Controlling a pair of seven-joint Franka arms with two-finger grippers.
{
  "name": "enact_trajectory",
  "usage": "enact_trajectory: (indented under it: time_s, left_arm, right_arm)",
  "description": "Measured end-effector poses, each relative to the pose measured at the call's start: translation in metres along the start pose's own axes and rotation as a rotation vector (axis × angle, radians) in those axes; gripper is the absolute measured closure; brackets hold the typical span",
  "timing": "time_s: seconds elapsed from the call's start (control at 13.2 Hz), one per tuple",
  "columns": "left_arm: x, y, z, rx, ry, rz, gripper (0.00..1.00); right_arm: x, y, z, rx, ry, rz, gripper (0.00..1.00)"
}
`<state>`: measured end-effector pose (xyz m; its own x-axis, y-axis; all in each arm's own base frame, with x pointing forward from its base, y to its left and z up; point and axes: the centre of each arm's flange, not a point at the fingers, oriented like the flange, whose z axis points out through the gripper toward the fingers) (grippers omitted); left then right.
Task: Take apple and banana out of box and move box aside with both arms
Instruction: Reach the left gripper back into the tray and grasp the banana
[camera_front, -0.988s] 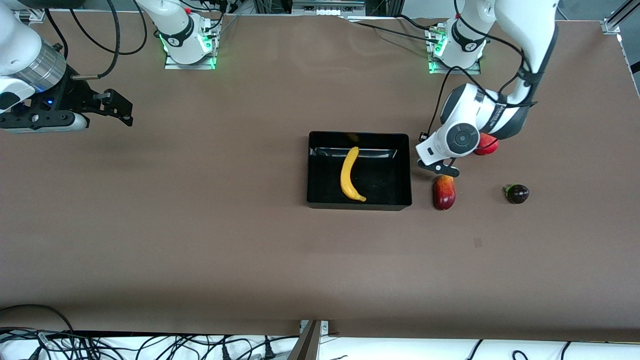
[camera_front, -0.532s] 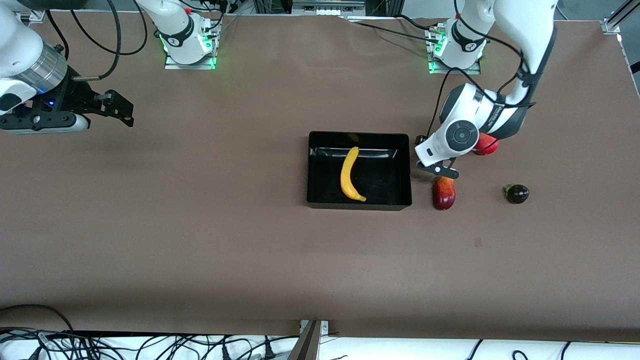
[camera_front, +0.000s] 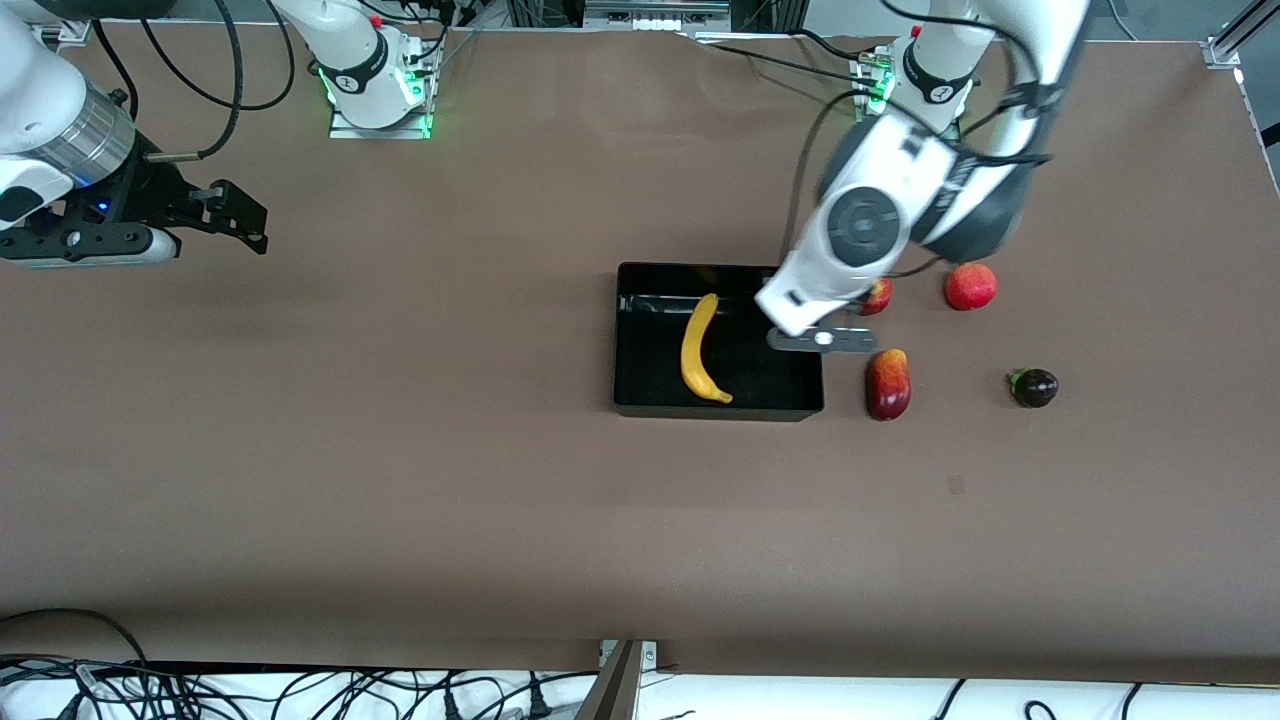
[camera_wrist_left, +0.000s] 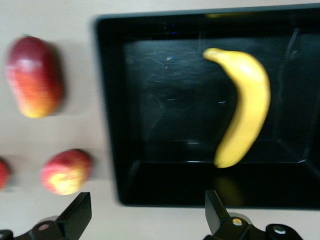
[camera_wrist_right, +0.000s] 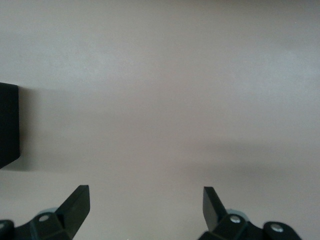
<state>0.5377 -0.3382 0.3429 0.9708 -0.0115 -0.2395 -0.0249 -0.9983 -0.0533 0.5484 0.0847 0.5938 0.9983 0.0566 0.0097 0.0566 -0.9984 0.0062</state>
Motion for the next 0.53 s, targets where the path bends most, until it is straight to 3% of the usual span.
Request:
enact_trajectory:
  time_s: [0.23, 0.53]
  left_arm:
    - [0.023, 0.053, 0.045, -0.063, 0.089, 0.020, 0.00]
    - [0.020, 0.095, 0.121, -0.062, 0.087, 0.065, 0.00]
  right_arm:
    - [0.000, -0.003, 0.000, 0.000, 0.001, -0.006, 0.00]
    - [0.000, -0.005, 0.000, 0.000, 0.001, -0.009, 0.00]
